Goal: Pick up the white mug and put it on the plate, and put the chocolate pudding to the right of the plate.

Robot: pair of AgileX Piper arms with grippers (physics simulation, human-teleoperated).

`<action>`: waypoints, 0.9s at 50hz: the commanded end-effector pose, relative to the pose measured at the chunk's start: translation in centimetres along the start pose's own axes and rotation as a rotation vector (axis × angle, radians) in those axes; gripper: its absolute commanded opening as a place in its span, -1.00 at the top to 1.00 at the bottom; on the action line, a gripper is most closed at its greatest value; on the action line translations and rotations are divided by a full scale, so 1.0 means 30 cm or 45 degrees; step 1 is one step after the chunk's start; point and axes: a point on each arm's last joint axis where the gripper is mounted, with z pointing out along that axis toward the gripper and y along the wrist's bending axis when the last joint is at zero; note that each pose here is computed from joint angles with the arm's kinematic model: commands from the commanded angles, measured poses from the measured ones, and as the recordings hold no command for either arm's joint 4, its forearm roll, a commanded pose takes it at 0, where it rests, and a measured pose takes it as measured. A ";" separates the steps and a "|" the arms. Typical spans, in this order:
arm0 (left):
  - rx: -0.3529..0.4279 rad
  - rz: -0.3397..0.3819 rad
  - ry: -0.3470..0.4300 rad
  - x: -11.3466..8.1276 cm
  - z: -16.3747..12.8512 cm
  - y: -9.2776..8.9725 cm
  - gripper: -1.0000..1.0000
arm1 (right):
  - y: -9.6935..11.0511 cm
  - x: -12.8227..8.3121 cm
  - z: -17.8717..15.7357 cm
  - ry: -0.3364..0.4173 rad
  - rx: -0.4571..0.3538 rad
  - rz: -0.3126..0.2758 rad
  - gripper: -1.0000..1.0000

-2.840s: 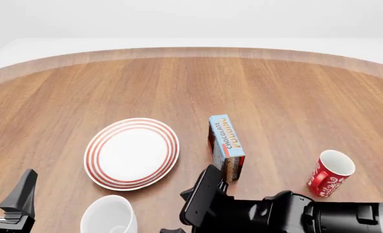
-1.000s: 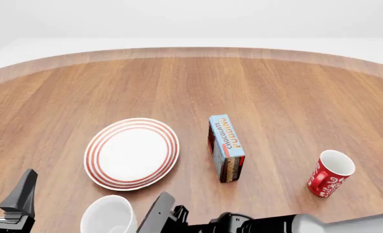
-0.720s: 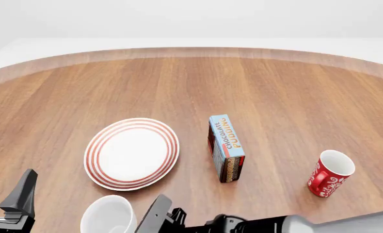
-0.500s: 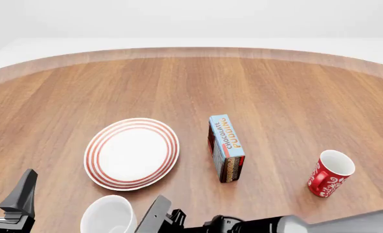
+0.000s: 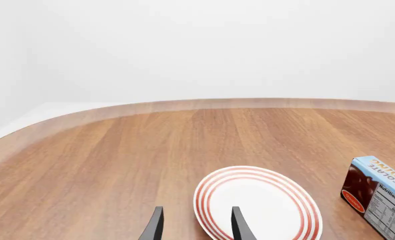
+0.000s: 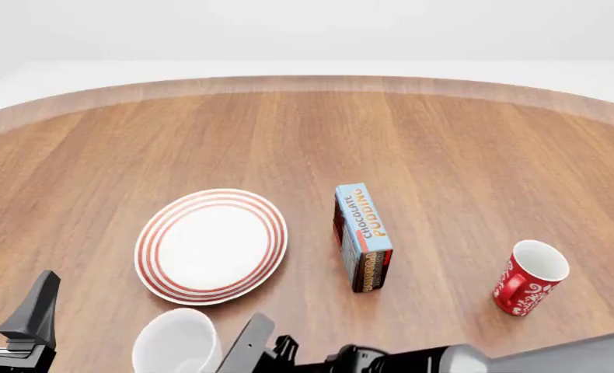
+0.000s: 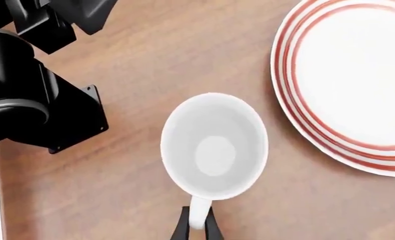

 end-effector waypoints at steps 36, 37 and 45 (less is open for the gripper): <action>0.000 0.000 0.000 0.000 0.000 0.000 -1.00 | -0.069 -0.066 -0.109 -0.099 0.059 -0.037 1.00; 0.000 0.000 0.000 0.000 0.000 0.000 -1.00 | -0.071 -0.067 -0.112 -0.101 0.061 -0.037 1.00; 0.000 0.000 0.000 0.000 0.000 0.000 -1.00 | -0.089 -0.077 -0.128 -0.121 0.077 -0.037 1.00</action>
